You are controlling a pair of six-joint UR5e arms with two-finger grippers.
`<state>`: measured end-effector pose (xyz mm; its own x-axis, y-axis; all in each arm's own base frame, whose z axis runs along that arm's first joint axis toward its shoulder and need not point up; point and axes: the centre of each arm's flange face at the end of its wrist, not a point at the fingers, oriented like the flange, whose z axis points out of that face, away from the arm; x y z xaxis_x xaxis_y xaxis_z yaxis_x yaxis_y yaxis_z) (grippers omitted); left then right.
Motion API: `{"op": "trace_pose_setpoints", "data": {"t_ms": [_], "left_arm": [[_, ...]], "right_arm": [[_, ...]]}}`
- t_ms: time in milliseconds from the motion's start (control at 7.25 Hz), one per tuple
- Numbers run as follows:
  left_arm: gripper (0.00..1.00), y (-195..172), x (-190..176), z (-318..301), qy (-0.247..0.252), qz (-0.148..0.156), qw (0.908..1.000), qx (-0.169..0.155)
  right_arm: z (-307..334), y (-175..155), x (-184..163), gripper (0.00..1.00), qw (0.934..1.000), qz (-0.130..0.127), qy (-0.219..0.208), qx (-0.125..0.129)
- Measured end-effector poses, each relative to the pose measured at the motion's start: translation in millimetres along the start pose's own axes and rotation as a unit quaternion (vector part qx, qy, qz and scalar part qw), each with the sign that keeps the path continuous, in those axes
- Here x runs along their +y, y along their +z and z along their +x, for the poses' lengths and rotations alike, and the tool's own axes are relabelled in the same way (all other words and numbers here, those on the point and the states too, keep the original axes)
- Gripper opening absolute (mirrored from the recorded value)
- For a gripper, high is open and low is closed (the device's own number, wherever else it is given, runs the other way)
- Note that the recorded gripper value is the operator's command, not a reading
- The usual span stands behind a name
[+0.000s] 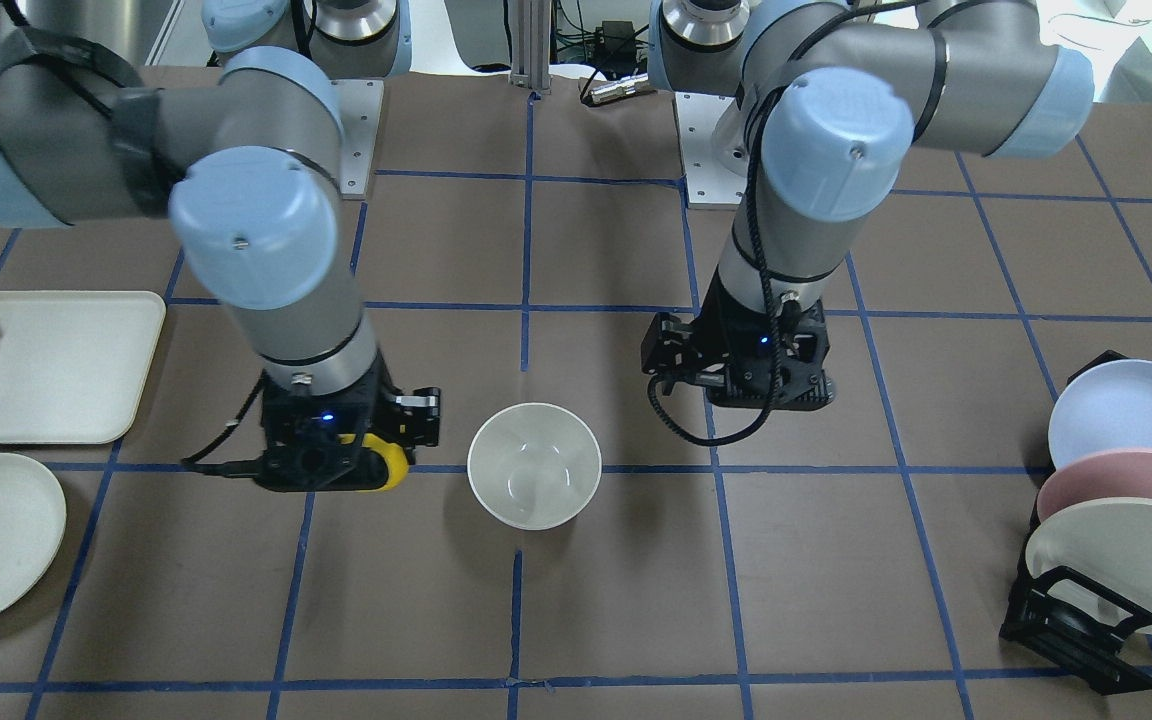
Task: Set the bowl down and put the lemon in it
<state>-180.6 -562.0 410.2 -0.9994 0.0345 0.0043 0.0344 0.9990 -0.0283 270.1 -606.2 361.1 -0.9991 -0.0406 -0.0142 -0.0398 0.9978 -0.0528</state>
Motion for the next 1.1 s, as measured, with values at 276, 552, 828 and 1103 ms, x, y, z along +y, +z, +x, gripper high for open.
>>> {"op": "trace_pose_setpoints", "data": {"t_ms": [276,552,828,1103], "left_arm": [[1.0,-57,17,-35,-0.01,0.004,0.9999,0.002],[1.0,-100,35,-53,-0.019,0.012,0.9997,0.001],[1.0,-97,40,-55,-0.02,0.003,0.9998,0.001],[1.0,-90,41,-56,-0.015,-0.003,0.9999,-0.001]], "right_arm": [[-84,46,15,0.42,0.9997,0.018,-0.017,0.001],[-119,85,23,0.43,0.9993,0.021,-0.028,0.01],[-123,108,31,0.49,0.9993,0.006,-0.033,0.015],[-122,130,37,0.51,0.9992,-0.005,-0.037,0.018]]}}
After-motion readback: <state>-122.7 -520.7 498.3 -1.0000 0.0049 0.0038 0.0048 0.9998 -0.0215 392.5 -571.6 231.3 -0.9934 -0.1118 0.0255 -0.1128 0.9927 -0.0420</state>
